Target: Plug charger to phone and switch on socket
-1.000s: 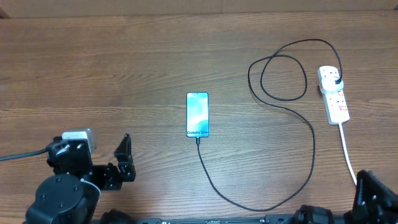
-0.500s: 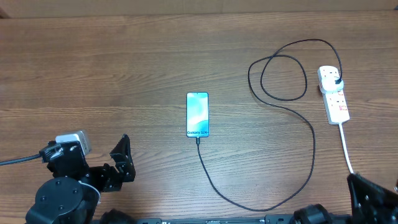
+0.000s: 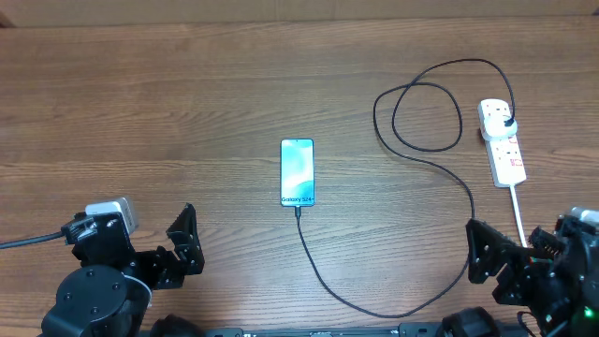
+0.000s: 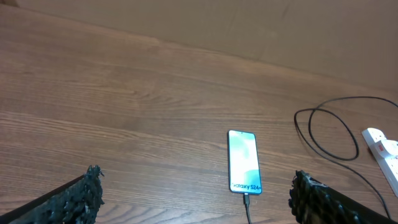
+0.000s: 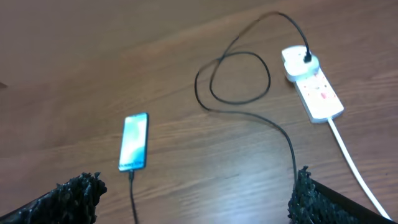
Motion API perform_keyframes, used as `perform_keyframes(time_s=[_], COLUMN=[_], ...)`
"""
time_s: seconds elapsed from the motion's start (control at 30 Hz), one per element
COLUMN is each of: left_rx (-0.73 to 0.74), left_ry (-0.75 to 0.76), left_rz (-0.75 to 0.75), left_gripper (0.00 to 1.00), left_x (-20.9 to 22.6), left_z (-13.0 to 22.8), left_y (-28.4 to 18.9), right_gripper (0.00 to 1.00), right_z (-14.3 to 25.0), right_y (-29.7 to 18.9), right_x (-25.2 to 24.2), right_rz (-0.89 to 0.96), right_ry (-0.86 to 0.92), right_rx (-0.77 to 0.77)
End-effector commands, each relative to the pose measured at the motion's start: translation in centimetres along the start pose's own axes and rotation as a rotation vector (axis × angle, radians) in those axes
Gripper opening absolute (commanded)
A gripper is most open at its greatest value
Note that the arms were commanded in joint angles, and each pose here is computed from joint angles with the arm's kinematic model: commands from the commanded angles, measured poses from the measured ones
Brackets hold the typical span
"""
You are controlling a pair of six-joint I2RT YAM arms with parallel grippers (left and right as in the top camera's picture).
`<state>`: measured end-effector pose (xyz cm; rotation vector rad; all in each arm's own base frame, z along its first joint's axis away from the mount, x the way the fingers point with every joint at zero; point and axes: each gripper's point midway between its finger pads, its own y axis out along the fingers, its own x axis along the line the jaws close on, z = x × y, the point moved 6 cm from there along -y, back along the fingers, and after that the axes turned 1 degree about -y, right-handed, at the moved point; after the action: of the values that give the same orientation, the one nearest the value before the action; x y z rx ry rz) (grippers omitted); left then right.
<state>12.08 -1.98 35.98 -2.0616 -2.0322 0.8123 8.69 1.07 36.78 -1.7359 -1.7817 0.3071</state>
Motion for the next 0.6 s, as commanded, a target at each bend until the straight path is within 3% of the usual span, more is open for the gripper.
perform_keyframes(time_s=[0.0,0.37,0.57], left_rx=[-0.003,-0.003,-0.003], left_ry=[-0.024,-0.024,-0.024], left_rz=[0.013,0.013,0.013], left_gripper=[1.00,1.00,1.00], left_x=[0.0,0.0,0.0], left_z=[0.1,0.1,0.1], left_y=[-0.2,-0.2,-0.2], right_gripper=[1.00,1.00,1.00], right_z=[0.3,-0.3,-0.3], right_y=[0.3,0.7,3.7], right_x=[0.1,0.3,-0.3], right_rz=[-0.009,-0.010,0.048], right_ry=[0.001,-0.001,0.019], right_rx=[0.019,-0.017,-0.055])
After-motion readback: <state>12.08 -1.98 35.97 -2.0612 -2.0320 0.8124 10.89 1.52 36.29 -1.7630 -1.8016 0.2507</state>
